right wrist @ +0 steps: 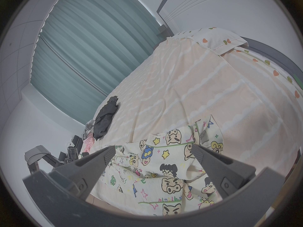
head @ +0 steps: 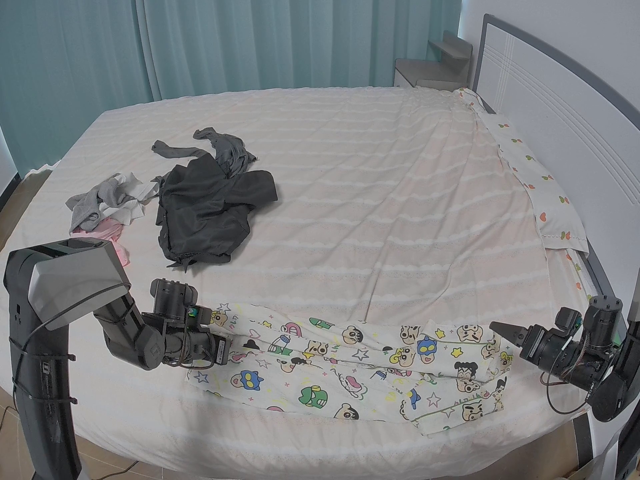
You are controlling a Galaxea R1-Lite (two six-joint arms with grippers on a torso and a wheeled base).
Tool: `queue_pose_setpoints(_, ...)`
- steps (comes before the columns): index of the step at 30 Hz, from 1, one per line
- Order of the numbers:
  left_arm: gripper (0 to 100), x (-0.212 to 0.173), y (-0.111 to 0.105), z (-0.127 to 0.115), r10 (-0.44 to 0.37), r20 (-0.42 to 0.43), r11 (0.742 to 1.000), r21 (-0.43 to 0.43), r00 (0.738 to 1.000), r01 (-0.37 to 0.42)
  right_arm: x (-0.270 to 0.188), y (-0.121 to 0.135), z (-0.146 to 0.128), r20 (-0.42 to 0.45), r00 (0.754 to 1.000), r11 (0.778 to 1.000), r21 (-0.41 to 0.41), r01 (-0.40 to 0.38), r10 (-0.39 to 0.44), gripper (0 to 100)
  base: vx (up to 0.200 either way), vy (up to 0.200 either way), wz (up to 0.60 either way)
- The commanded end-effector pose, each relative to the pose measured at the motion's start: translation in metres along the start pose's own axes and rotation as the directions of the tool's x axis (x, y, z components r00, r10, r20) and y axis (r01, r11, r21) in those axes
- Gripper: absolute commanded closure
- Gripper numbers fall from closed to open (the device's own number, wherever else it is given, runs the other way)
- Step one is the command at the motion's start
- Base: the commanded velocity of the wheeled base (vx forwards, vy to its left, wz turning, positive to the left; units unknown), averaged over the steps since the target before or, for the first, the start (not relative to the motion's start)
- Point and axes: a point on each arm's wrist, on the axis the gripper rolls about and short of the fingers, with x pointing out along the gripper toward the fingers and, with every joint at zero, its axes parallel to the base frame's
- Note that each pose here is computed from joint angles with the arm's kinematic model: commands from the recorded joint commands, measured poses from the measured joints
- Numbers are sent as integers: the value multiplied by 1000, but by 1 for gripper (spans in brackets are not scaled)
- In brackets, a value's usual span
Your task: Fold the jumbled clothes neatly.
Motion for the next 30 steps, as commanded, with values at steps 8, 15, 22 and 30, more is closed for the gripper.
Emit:
queue_pose_setpoints(8, 100, -6, 6, -2, 20, 12, 1000, -14, 1000, -20, -3, -1, -2, -6, 1000, 1000, 2, 3, -3, 0, 0, 0, 0)
queue_pose_setpoints(15, 100, -25, 11, 1, 35, 31, 998, -47, 999, -33, -2, -1, -3, -7, 1000, 1000, 2, 4, -4, 0, 0, 0, 0)
queue_pose_setpoints(22, 100, -35, 25, -2, 66, 32, 993, -101, 997, -62, -2, -1, -3, -9, 1000, 1000, 3, 4, -4, 0, 0, 0, 0)
queue_pose_setpoints(30, 100, -53, 42, -4, 103, 46, 985, -144, 994, -96, -2, -1, -3, -12, 1000, 1000, 4, 5, -5, 0, 0, 0, 0)
